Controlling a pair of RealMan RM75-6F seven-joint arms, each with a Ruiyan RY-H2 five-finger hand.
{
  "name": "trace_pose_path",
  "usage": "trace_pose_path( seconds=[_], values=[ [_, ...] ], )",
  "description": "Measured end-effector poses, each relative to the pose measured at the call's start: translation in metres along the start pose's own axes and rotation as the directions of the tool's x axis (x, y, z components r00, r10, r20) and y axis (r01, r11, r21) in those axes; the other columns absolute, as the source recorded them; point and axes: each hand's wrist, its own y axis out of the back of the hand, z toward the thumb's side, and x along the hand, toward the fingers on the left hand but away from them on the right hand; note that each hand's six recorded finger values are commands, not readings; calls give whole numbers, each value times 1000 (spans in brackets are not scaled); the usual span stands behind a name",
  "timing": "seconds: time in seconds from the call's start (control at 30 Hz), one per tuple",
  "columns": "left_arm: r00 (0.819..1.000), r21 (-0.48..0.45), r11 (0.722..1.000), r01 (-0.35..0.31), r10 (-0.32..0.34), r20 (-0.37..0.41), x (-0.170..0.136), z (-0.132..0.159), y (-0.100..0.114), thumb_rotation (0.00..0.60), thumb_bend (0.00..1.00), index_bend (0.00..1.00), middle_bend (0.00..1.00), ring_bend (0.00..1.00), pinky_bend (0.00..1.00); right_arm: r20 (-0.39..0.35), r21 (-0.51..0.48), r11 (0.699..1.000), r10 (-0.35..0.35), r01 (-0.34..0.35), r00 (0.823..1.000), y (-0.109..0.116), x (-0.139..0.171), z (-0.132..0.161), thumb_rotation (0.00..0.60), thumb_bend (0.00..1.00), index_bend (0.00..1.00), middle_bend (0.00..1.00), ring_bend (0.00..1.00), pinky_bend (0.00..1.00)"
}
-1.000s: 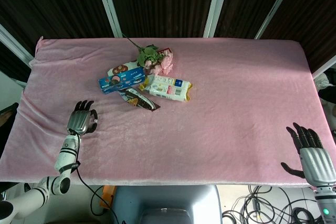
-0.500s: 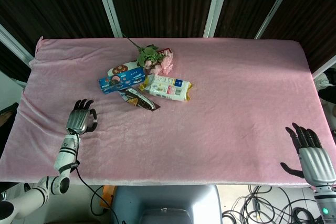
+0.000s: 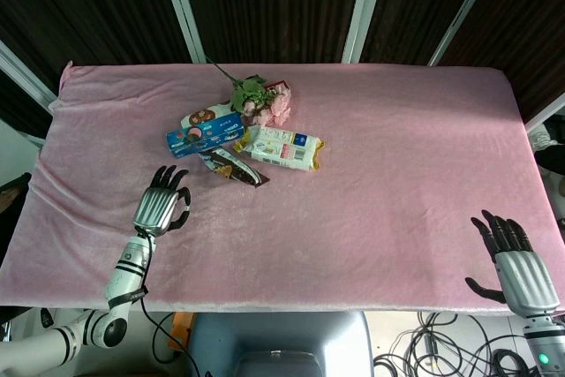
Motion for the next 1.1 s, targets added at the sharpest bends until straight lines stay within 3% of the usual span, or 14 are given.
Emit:
trace_pose_path(
  seconds=[0.1, 0.17, 0.47, 0.67, 0.8, 0.9, 1.1],
  values=[
    [1000, 7, 1000, 9, -9, -13, -3, 0, -1, 600, 369, 131, 81, 0, 2, -11, -5, 1000, 1, -1, 1000, 0, -1, 1, 600, 281, 0, 0, 0, 0],
    [1000, 0, 1000, 12, -12, -20, -4, -1, 0, 600, 369, 49, 74, 0, 0, -11, -5, 1000, 2, -2, 1000, -1, -1, 1, 600, 281, 0, 0, 0, 0],
    [999, 30, 999, -35, 36, -27, -24, -16, 19, 600, 371, 3, 28, 0, 1, 5, 14, 1000, -1, 1, 1000, -2, -3, 0, 600, 281, 0, 0, 0, 0],
    [988, 115, 990, -78, 92, -127, -89, -80, 34, 600, 386, 0, 0, 0, 0, 17, 34, 999, -1, 0, 1000, -5, -5, 0, 600, 281, 0, 0, 0, 0],
    [972, 81, 992, -98, 113, -207, -146, -117, 36, 600, 394, 0, 0, 0, 0, 14, 49, 999, 6, -7, 1000, -11, -9, 4, 600, 281, 0, 0, 0, 0],
    [975, 48, 995, -87, 95, -200, -162, -120, 38, 600, 398, 0, 0, 0, 0, 4, 56, 998, 16, -16, 1000, -16, -11, 8, 600, 281, 0, 0, 0, 0],
    [982, 127, 990, -64, 85, -170, -178, -117, 40, 600, 398, 0, 0, 0, 0, 6, 67, 997, 22, -23, 1000, -20, -13, 9, 600, 281, 0, 0, 0, 0]
  ],
)
